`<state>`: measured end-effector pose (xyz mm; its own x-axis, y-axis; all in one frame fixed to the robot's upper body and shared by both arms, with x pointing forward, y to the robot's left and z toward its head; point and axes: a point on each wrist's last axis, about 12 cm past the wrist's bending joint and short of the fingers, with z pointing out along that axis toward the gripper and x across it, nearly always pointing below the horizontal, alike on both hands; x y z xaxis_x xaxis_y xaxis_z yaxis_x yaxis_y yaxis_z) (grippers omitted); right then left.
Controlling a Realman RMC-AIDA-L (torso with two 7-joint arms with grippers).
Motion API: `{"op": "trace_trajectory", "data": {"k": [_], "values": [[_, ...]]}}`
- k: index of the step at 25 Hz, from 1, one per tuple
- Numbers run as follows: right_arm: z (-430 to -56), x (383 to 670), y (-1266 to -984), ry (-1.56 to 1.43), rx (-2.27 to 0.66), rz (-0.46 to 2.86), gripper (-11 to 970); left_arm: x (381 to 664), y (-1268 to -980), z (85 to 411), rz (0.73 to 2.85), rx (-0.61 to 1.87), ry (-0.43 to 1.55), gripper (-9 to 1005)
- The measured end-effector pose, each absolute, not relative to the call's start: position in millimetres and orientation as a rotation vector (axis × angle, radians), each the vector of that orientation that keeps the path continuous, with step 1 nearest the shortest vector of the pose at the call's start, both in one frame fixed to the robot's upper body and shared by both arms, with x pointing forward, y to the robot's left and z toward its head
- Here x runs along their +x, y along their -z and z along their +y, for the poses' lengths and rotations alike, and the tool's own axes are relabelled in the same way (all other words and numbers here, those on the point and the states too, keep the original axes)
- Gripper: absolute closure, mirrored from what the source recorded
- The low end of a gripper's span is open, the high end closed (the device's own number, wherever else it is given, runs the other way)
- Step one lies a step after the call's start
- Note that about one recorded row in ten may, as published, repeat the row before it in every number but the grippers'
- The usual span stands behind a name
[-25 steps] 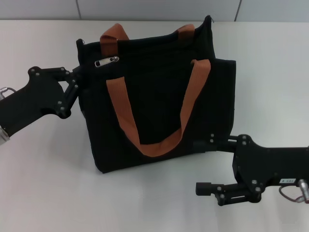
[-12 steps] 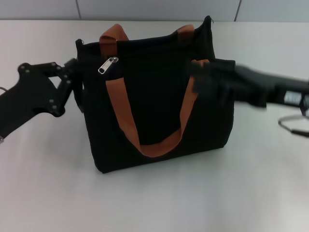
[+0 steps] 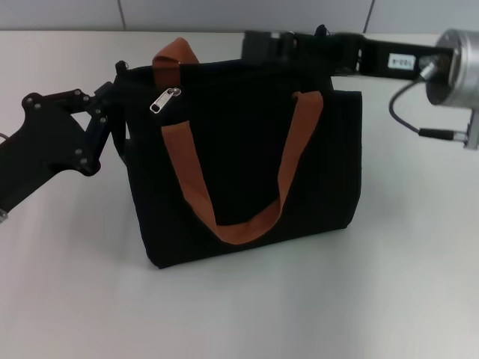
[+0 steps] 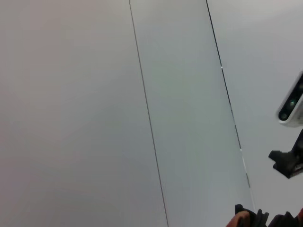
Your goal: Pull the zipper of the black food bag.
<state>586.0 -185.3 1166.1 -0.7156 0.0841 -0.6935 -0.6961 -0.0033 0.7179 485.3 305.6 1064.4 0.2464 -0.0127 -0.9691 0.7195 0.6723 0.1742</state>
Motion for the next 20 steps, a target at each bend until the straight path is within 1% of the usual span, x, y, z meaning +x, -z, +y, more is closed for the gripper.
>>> {"op": "trace_trajectory", "data": {"k": [5, 14, 19, 20], "values": [[-171.0, 595.2, -1174.0, -1.776, -0.661, 1.837, 249, 483.9, -1065.7, 304.4, 1.217, 0.694, 0.57, 972], [-152.9, 606.1, -1175.0, -1.753, -0.604, 2.021, 257, 483.0, -1066.3, 300.9, 1.191, 0.682, 0.575, 971], [-147.7, 609.4, -1174.8, -1.724, -0.602, 2.086, 485, 482.2, -1065.1, 299.3, 1.187, 0.683, 0.572, 971], [-146.6, 610.3, -1175.5, -1.719, -0.605, 2.096, 483, 482.3, -1065.1, 299.0, 1.186, 0.683, 0.572, 971]]}}
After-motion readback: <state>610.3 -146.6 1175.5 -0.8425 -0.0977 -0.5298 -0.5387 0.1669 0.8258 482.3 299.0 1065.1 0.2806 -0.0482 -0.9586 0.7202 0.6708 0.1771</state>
